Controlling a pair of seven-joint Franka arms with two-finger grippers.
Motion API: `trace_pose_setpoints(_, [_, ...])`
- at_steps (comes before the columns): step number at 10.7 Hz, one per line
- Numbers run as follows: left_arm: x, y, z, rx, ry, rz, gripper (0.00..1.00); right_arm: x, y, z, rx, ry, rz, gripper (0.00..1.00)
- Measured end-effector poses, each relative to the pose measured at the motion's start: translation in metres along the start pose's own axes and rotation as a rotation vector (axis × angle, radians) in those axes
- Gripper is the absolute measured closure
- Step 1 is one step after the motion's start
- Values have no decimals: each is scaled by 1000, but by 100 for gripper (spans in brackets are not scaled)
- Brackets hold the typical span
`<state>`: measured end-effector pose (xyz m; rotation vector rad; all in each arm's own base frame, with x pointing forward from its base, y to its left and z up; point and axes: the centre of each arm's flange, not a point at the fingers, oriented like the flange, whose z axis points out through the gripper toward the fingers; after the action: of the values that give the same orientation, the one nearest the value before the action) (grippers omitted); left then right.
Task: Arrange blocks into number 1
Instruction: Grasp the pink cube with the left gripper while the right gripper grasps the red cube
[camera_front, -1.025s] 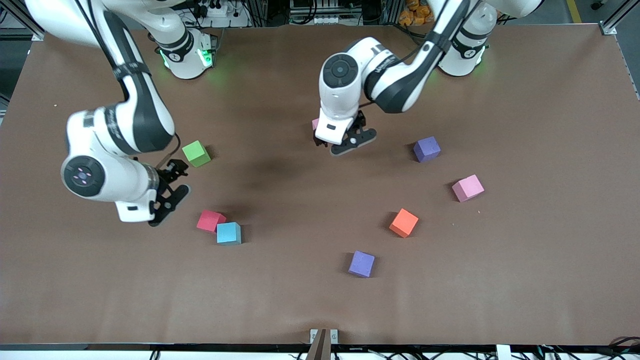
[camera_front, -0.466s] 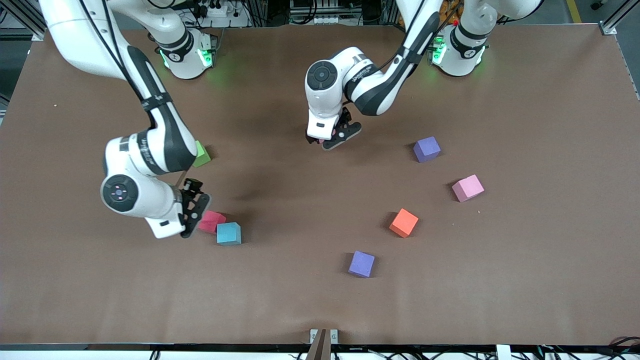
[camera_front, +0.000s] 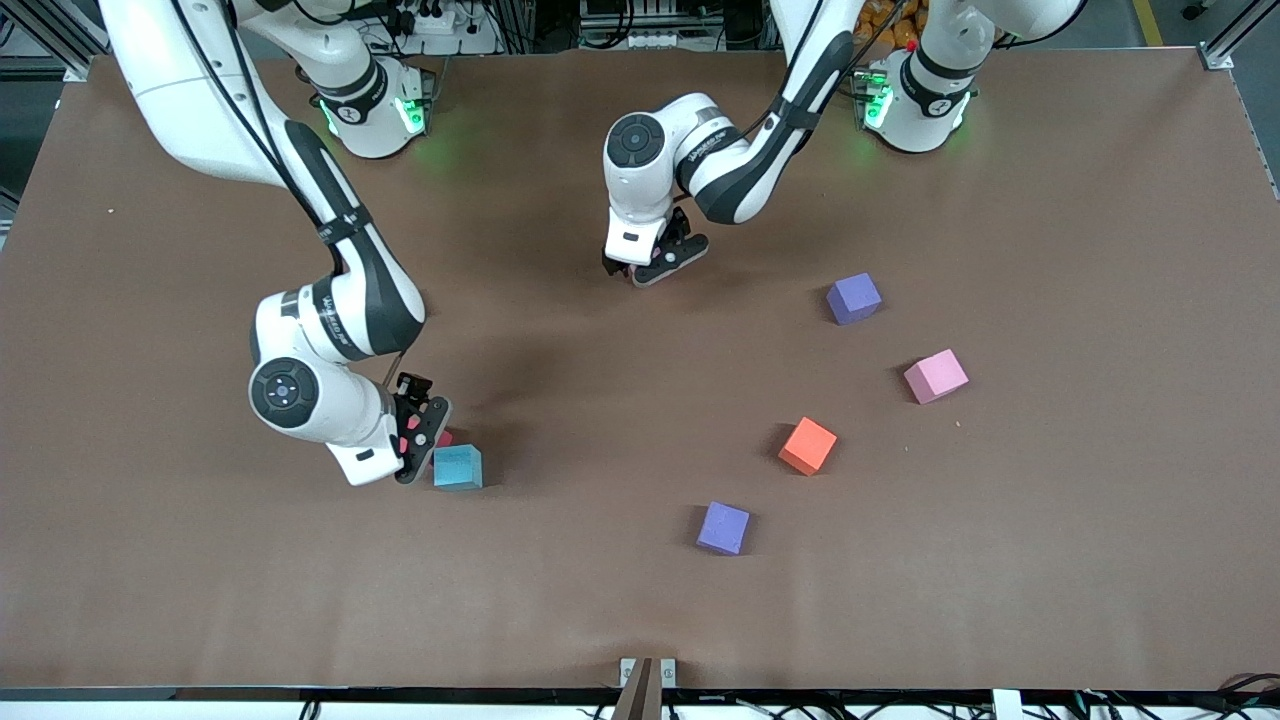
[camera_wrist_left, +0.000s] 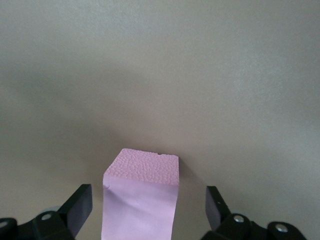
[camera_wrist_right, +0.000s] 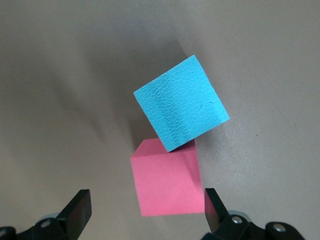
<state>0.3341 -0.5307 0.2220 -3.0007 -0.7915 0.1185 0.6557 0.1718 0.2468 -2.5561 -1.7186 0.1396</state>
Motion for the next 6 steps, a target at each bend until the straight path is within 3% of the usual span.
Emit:
trace_pose_setpoints(5, [-14, -4, 24, 35, -14, 21, 0, 3, 4, 21, -33, -7, -88, 0])
trace_pose_setpoints(6, [-14, -4, 25, 35, -14, 20, 16, 3, 4, 25, -35, -6, -108, 0])
